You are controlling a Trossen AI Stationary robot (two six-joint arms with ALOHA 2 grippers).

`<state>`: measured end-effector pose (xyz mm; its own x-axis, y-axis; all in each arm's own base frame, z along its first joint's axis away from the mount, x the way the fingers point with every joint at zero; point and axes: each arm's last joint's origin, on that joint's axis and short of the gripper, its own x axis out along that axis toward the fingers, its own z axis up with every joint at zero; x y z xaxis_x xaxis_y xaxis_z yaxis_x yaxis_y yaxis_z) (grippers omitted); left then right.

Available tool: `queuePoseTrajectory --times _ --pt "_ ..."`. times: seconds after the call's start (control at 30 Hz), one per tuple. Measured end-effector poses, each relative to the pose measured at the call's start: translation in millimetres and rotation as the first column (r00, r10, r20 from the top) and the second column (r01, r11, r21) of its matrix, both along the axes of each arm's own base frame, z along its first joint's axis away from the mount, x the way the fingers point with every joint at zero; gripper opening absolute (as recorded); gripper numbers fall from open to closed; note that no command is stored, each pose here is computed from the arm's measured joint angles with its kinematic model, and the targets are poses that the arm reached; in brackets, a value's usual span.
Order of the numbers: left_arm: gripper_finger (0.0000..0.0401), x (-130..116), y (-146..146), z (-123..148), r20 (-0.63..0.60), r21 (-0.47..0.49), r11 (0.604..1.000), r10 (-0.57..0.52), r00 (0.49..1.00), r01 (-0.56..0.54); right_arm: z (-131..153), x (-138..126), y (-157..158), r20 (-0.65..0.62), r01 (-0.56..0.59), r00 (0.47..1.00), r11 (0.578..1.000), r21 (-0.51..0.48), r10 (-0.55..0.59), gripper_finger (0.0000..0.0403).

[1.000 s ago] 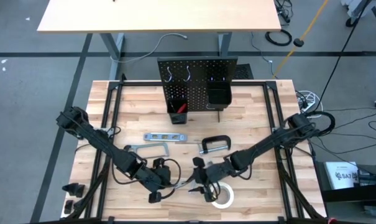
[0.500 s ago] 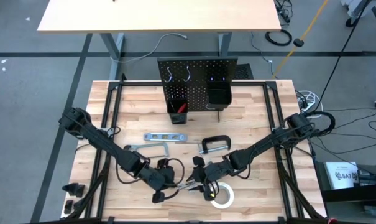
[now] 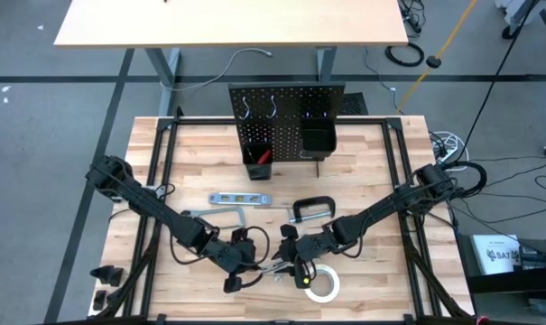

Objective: Hang tools onto peg board
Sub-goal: Put the long nose pliers into the bottom black bin on the pegboard

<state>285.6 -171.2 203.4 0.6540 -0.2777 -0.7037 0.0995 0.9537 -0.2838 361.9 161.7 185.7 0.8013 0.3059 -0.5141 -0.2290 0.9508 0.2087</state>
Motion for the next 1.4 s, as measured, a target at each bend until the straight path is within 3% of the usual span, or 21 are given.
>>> queuePoseTrajectory --times 0.27,0.7,1.0,1.4 --pt "0.0021 0.1 0.1 -0.1 -0.001 0.0 1.0 0.0 1.0 0.0 -1.2 -0.6 -0.4 -0.013 0.0 1.0 1.0 -0.006 0.0 0.0164" --pt "0.0022 -0.4 0.2 -0.4 -0.005 0.003 1.0 0.0 1.0 0.0 -1.2 -0.2 -1.6 -0.013 -0.01 1.0 1.0 -0.012 0.01 0.0056" --pt "0.0025 -0.4 0.4 -0.6 -0.006 0.006 1.0 0.003 1.0 -0.003 -1.5 -0.4 -1.6 -0.012 -0.02 1.0 1.0 -0.023 0.019 0.0057" --pt "0.0126 -0.2 0.4 -0.4 -0.001 0.011 1.0 0.001 1.0 -0.001 -2.1 -0.8 -2.1 -0.024 -0.032 0.999 0.999 -0.019 0.031 0.0054"
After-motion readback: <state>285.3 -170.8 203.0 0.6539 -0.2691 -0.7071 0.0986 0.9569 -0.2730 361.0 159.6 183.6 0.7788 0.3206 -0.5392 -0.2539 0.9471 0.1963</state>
